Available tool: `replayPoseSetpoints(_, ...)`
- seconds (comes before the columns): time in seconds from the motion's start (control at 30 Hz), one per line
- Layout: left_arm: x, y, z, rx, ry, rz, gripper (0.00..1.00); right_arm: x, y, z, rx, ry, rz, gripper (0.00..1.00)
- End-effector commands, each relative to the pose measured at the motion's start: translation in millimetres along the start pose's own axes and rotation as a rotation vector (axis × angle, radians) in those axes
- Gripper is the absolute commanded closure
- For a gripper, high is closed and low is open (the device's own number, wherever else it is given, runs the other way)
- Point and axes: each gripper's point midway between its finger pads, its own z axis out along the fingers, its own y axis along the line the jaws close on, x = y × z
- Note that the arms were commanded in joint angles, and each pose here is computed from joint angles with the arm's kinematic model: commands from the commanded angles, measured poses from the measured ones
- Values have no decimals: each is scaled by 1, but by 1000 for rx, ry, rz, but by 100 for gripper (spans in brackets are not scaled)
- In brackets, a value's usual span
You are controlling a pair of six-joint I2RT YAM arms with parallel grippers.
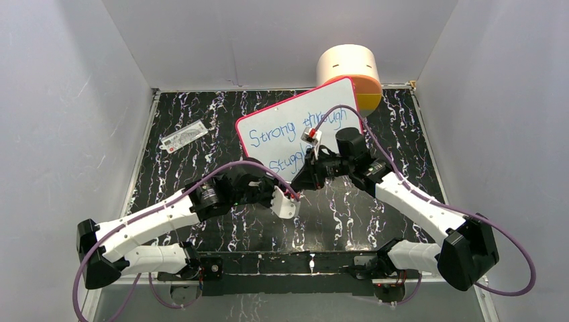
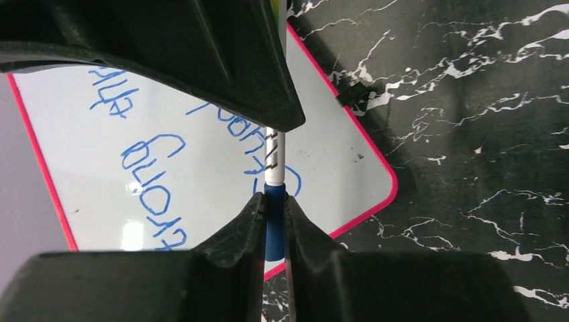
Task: Write a sentence on the whiteboard
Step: Close the whiteboard marker.
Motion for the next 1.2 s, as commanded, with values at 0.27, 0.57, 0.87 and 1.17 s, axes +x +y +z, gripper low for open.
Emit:
replayPoseSetpoints(0.27, -29, 68, -52, -340, -98, -296, 40, -43, -32, -4, 192, -238, -178, 100)
replayPoseSetpoints(0.57, -5, 108, -71, -694, -73, -960, 21, -51, -27, -16, 212, -410, -262, 100)
replayPoseSetpoints(0.87, 9, 106, -58, -692, -136, -1491, 31, -58, -16, -31, 208, -552, -295, 100)
replayPoseSetpoints(1.17, 11, 103, -24, -509, -207, -1780, 59, -55, -13, -32, 196, -576, -294, 100)
